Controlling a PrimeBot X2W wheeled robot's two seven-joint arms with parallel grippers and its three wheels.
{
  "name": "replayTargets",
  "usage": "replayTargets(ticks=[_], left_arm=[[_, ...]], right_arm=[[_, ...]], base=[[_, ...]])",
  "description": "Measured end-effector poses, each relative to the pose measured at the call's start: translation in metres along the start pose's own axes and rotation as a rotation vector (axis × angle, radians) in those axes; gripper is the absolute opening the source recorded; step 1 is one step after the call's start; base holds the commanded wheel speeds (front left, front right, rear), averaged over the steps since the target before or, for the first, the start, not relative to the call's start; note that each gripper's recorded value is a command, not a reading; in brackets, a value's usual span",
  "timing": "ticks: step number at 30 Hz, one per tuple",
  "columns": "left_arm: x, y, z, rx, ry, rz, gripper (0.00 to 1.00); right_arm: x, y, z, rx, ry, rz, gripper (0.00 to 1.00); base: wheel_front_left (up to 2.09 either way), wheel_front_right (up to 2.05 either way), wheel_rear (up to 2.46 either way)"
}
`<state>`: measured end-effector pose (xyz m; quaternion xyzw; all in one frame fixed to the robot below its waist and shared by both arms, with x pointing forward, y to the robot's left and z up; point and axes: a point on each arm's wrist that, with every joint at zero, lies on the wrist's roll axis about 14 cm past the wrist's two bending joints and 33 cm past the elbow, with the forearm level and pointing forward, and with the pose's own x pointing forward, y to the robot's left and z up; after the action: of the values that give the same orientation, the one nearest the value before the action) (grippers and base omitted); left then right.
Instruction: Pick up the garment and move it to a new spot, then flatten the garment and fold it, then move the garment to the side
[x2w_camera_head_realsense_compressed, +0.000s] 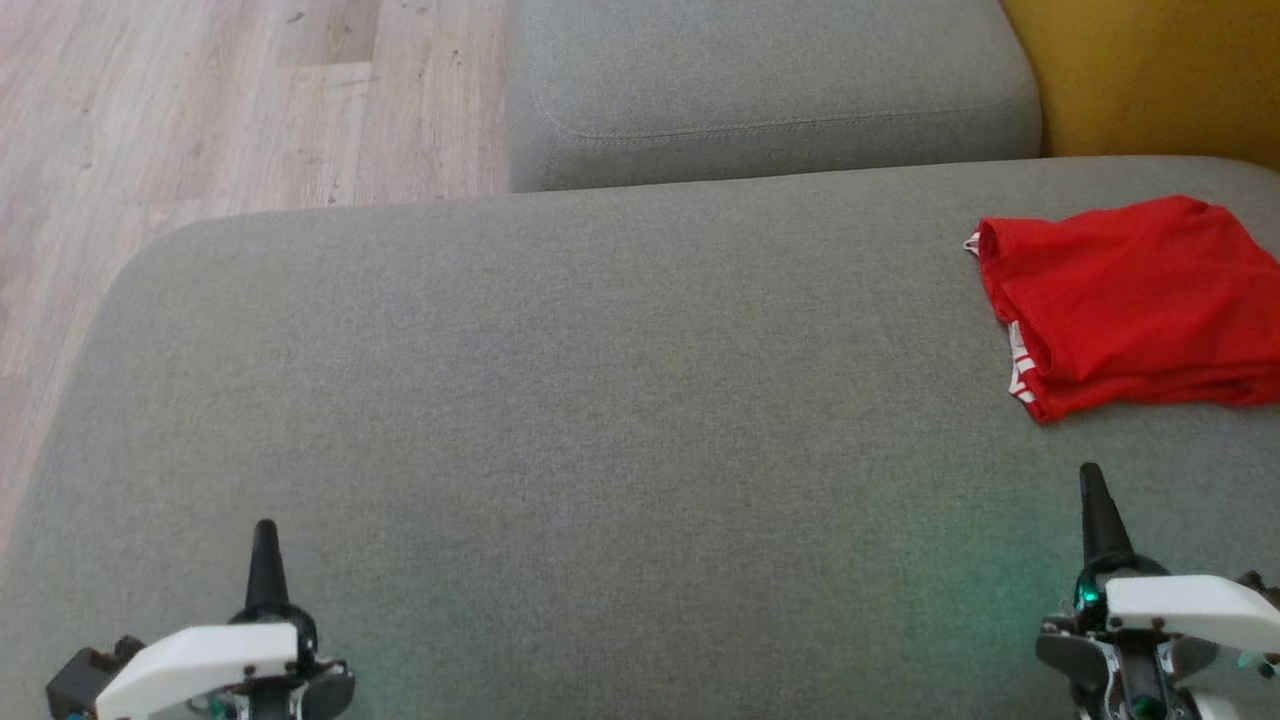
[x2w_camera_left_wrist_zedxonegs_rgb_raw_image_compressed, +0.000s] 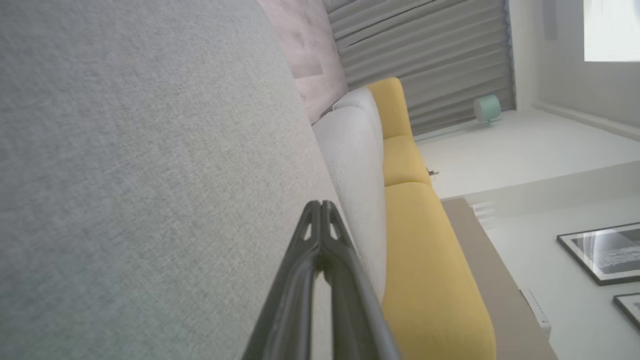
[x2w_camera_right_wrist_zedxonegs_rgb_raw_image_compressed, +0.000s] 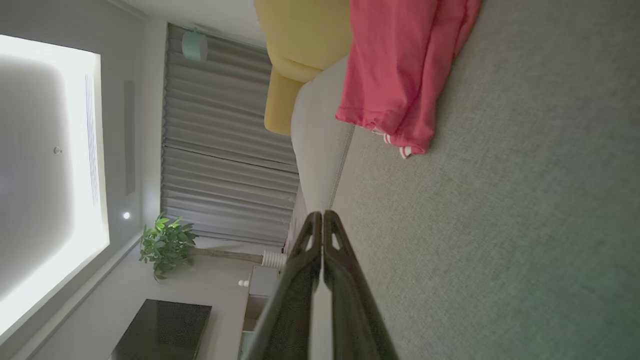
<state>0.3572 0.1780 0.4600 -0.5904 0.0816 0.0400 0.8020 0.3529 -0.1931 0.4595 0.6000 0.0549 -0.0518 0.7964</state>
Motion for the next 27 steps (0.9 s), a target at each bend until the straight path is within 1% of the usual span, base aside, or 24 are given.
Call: replayTargets(ticks=[15, 23, 27], left_arm=[[0.008, -0.007, 0.012, -0.194, -0.017, -0.043, 0.00], [0.011, -0.012, 0.014, -0.290, -0.012, -0.073, 0.00], [0.014, -0.017, 0.016, -0.298, -0.012, -0.085, 0.00]], right_arm=[[0.012, 0.010, 0.009, 0.191, -0.011, 0.031, 0.00], [0.015, 0.010, 0.013, 0.287, -0.019, 0.035, 0.00], [0.018, 0.016, 0.015, 0.298, -0.020, 0.053, 0.00]], base=[[0.00, 0.00, 0.00], [0.00, 0.00, 0.00], [0.00, 0.00, 0.00]])
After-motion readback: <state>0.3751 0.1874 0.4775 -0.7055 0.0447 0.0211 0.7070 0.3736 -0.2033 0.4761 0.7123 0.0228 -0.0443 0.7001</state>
